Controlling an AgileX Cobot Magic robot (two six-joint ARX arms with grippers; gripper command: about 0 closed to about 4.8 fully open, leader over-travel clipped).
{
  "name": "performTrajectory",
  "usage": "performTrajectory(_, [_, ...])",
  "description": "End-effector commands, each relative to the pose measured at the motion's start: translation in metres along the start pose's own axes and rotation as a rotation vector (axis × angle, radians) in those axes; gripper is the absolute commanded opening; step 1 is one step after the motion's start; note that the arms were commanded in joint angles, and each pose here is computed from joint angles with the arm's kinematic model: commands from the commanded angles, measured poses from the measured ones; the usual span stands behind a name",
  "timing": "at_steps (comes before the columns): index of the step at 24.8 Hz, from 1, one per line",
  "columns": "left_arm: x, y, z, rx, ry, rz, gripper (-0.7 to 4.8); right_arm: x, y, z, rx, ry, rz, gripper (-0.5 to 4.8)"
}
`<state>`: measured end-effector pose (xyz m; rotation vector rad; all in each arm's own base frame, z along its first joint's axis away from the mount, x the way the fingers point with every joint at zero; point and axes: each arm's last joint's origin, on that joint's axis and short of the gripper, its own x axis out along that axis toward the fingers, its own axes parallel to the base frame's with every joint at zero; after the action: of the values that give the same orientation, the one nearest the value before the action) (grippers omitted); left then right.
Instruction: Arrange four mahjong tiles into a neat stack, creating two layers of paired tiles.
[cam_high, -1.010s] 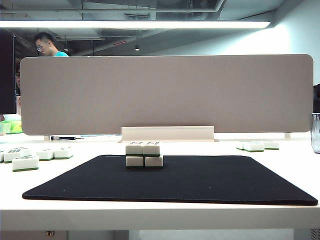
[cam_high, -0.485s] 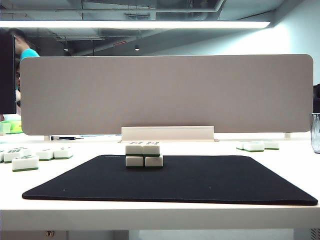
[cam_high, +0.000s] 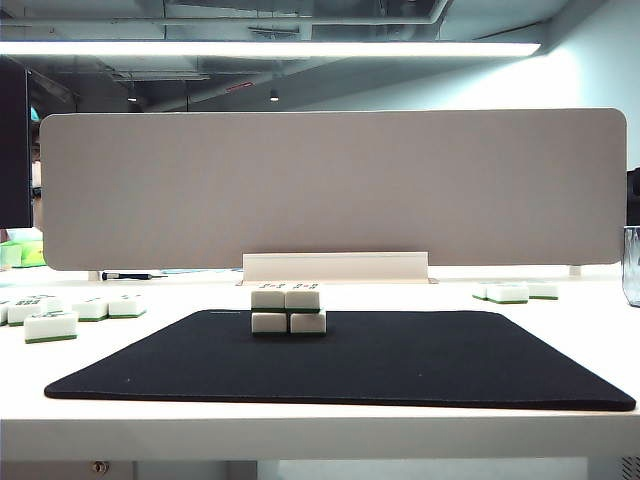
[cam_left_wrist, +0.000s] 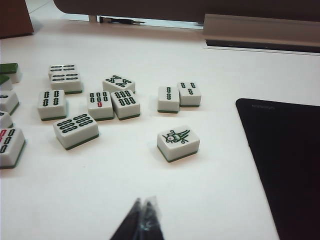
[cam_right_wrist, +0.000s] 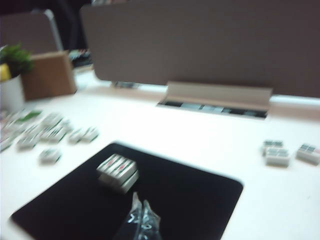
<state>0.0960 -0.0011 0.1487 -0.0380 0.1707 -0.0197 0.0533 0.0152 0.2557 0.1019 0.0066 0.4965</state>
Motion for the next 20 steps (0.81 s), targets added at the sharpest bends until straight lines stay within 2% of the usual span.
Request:
performTrajectory(1, [0.0, 0.0, -0.001, 0.003, 0.01, -0.005, -0.06, 0.008, -0.008, -0.007, 0.041, -0.11, -0.099, -0.01])
performTrajectory(3, [0.0, 0.0, -0.001, 0.003, 0.01, -0.005, -0.06, 0.015, -0.015, -0.022, 0.093, -0.111, -0.177, -0.01])
performTrajectory(8, [0.0, 0.0, -0.001, 0.003, 0.01, -0.005, -0.06, 0.025, -0.027, -0.052, 0.116, -0.082, -0.307, -0.01])
performTrajectory(20, [0.0, 0.0, -0.001, 0.003, 0.01, -0.005, -0.06, 0.031, -0.04, -0.092, 0.138, -0.02, -0.483, -0.01])
